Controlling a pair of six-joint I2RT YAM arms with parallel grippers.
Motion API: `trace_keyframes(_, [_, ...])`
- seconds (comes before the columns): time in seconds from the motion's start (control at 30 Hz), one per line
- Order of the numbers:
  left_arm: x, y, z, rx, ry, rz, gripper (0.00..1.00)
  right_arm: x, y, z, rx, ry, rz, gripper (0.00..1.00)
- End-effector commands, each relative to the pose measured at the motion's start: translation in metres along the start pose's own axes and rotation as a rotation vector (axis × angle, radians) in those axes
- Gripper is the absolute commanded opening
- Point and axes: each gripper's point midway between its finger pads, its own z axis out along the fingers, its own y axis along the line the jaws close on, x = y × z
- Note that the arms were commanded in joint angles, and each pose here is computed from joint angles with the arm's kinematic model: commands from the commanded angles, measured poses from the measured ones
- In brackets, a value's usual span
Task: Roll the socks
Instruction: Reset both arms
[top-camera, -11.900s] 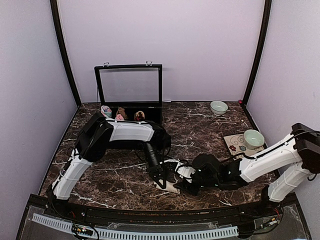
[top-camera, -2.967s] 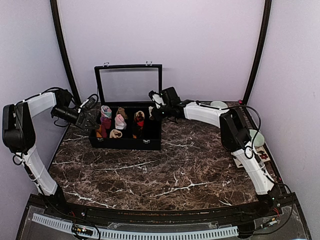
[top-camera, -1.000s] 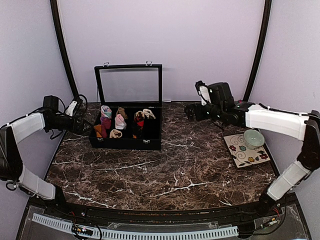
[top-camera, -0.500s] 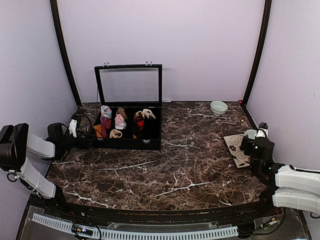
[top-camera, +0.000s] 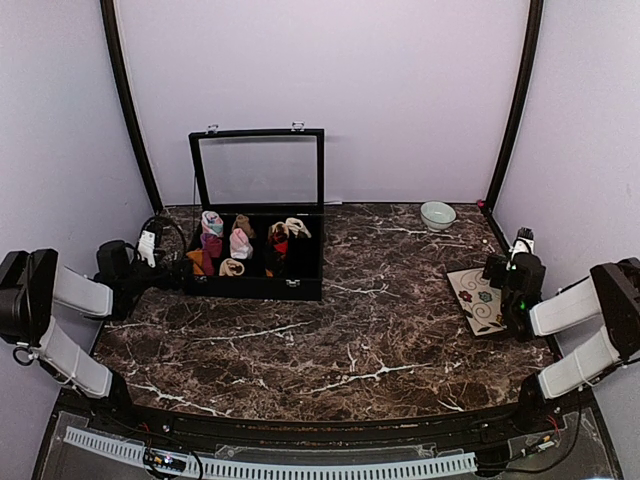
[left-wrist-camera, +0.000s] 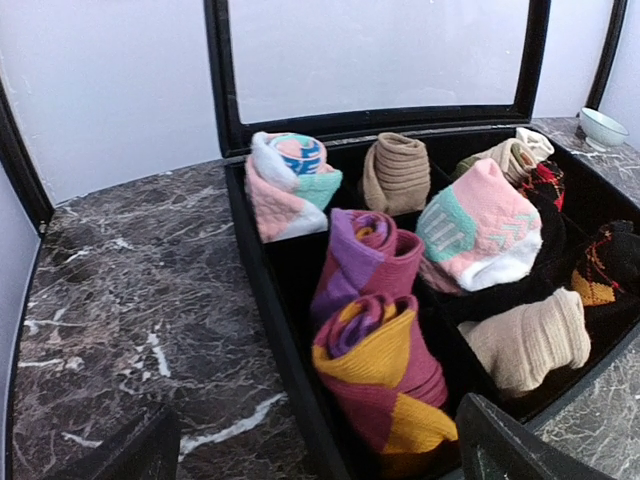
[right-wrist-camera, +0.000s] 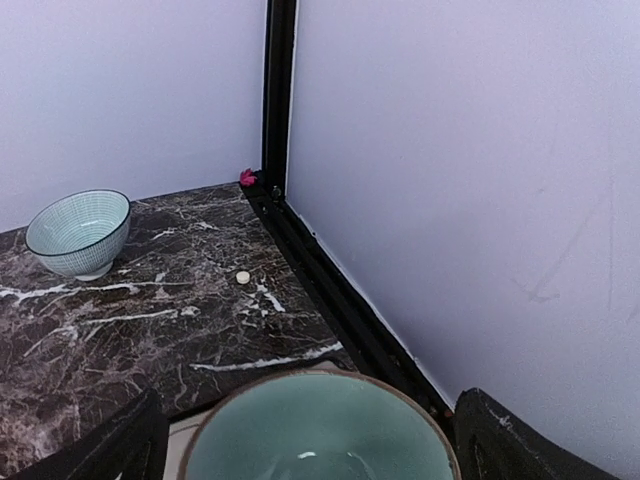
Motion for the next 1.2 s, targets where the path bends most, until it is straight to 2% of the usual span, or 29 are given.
trace_keyframes(0.0, [-0.002, -0.020, 0.012, 0.071, 0.065, 0.051, 0.99, -0.030, 0.017, 0.021, -0.066, -0.050, 0.043, 1.00])
trace_keyframes(0.03, [-0.007, -0.018, 0.017, 0.052, 0.048, 0.095, 0.99, -0.027, 0.018, 0.024, -0.080, -0.033, 0.040, 1.00])
trace_keyframes(0.07, [-0.014, -0.003, 0.022, -0.021, 0.042, 0.080, 0.99, -0.028, 0.019, 0.026, -0.089, -0.031, 0.042, 1.00])
trace_keyframes(0.1, [-0.017, 0.008, 0.026, -0.029, 0.057, 0.028, 0.99, -0.028, 0.022, 0.025, -0.105, -0.031, 0.037, 1.00])
trace_keyframes(0.23, [-0.019, -0.007, 0.026, 0.014, 0.002, 0.079, 0.99, -0.037, 0.034, 0.008, -0.224, -0.122, 0.002, 1.00])
trace_keyframes(0.43, [-0.009, -0.013, 0.008, 0.006, -0.066, 0.089, 0.99, -0.030, 0.024, -0.009, -0.224, -0.212, 0.031, 1.00])
trace_keyframes(0.5, [0.006, -0.001, -0.016, -0.100, -0.115, 0.051, 0.99, -0.028, 0.026, -0.008, -0.227, -0.225, 0.033, 1.00])
trace_keyframes(0.57, [-0.013, -0.004, -0.056, -0.185, -0.337, 0.087, 0.99, -0.023, 0.027, -0.003, -0.229, -0.181, 0.027, 1.00])
trace_keyframes(0.7, [-0.004, 0.034, -0.028, -0.301, -0.209, -0.029, 0.99, -0.020, 0.020, 0.013, -0.212, -0.134, 0.068, 1.00])
trace_keyframes(0.73, [-0.001, 0.029, -0.020, -0.257, -0.156, -0.025, 0.99, -0.020, 0.019, 0.014, -0.216, -0.130, 0.076, 1.00])
trace_keyframes(0.8, [-0.010, 0.024, -0.015, -0.228, -0.187, 0.014, 0.99, -0.023, 0.019, 0.013, -0.219, -0.148, 0.081, 1.00])
trace_keyframes(0.9, [-0.005, 0.029, -0.015, -0.253, -0.155, -0.007, 0.99, -0.022, 0.019, 0.013, -0.219, -0.144, 0.079, 1.00])
trace_keyframes(1.17, [-0.007, 0.028, -0.015, -0.255, -0.166, 0.003, 0.99, -0.022, 0.018, 0.013, -0.218, -0.144, 0.079, 1.00])
